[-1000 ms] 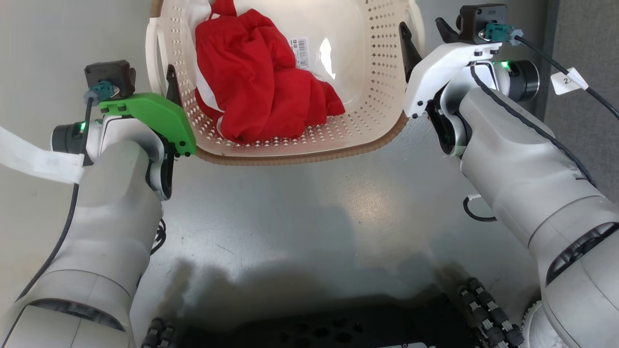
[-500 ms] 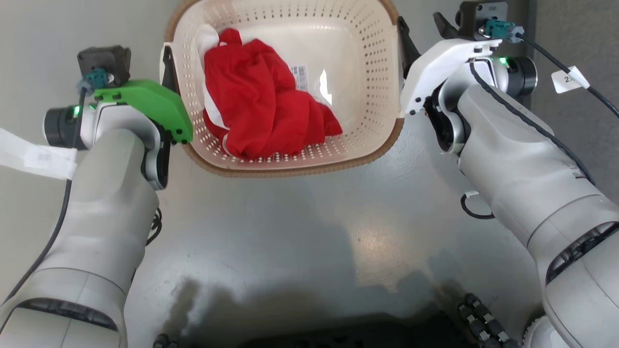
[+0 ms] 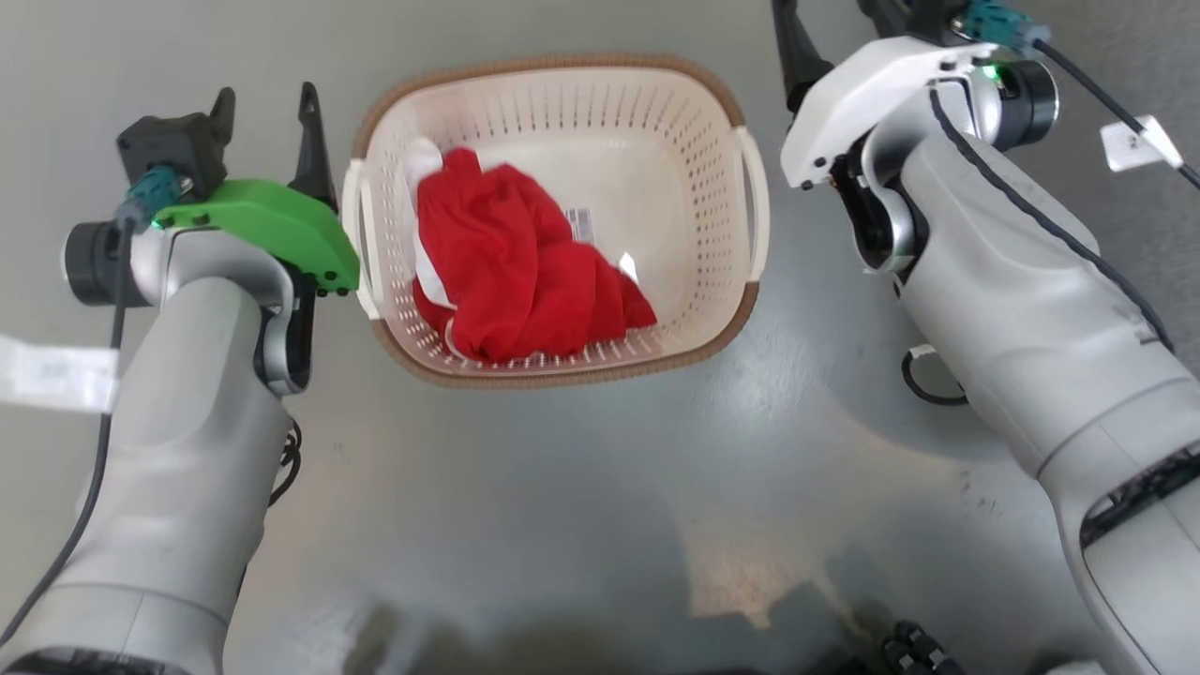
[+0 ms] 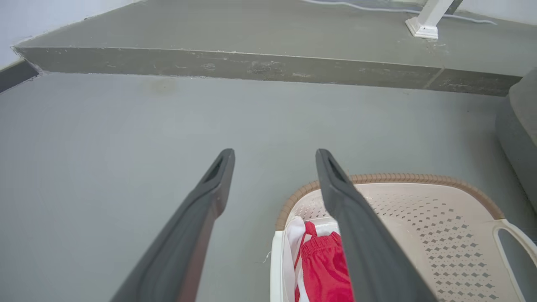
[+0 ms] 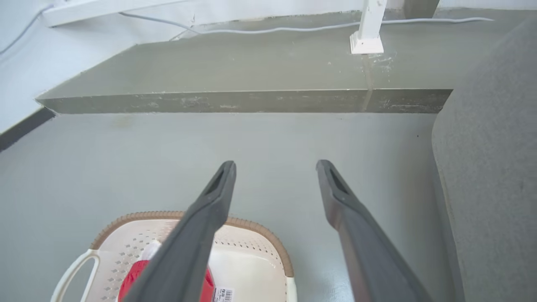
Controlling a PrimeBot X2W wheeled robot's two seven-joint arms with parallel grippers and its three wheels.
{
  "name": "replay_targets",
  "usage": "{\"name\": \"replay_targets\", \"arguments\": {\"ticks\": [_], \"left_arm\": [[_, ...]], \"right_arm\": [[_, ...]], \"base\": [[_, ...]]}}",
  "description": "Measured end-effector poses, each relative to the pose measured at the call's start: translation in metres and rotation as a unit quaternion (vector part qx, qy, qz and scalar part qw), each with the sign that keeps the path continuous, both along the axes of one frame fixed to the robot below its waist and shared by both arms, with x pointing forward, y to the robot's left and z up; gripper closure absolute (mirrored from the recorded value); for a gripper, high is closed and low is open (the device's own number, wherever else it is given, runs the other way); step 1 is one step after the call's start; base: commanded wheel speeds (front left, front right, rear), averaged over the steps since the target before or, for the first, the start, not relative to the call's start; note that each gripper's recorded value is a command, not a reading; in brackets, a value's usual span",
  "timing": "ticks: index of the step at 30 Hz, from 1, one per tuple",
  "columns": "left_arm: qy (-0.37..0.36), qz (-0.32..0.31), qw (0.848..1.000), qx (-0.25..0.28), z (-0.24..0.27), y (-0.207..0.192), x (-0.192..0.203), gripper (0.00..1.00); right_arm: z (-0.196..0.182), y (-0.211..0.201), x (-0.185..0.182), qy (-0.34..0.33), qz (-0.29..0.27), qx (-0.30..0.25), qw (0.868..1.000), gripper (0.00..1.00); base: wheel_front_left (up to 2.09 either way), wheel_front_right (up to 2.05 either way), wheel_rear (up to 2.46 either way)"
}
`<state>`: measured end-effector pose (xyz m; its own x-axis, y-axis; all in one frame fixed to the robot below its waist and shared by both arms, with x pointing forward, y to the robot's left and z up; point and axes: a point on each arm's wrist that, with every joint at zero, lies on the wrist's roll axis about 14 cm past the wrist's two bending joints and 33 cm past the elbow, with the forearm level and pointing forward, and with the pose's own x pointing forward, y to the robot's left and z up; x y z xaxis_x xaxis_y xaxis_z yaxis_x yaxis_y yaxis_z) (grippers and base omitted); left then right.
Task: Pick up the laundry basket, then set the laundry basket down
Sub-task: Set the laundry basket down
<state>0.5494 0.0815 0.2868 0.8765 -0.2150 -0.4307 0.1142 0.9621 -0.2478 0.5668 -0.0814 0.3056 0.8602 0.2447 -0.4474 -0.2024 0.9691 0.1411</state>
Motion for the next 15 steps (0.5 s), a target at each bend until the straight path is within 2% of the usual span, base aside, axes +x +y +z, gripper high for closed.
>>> {"name": "replay_targets", "arguments": {"ticks": [5,15], "left_arm": [[-0.046,0.013,0.999,0.0,0.036,0.01,-0.002,0.0],[-0.104,0.03,0.994,0.006,0.089,0.024,-0.036,0.0]], "right_arm": [[0.031,0.0,-0.006,-0.036,-0.006,0.014,0.999,0.0],[0.08,-0.008,-0.037,-0.09,-0.021,0.026,0.995,0.0]], "base": [[0.0,0.0,0.0],[0.0,0.0,0.0]]}}
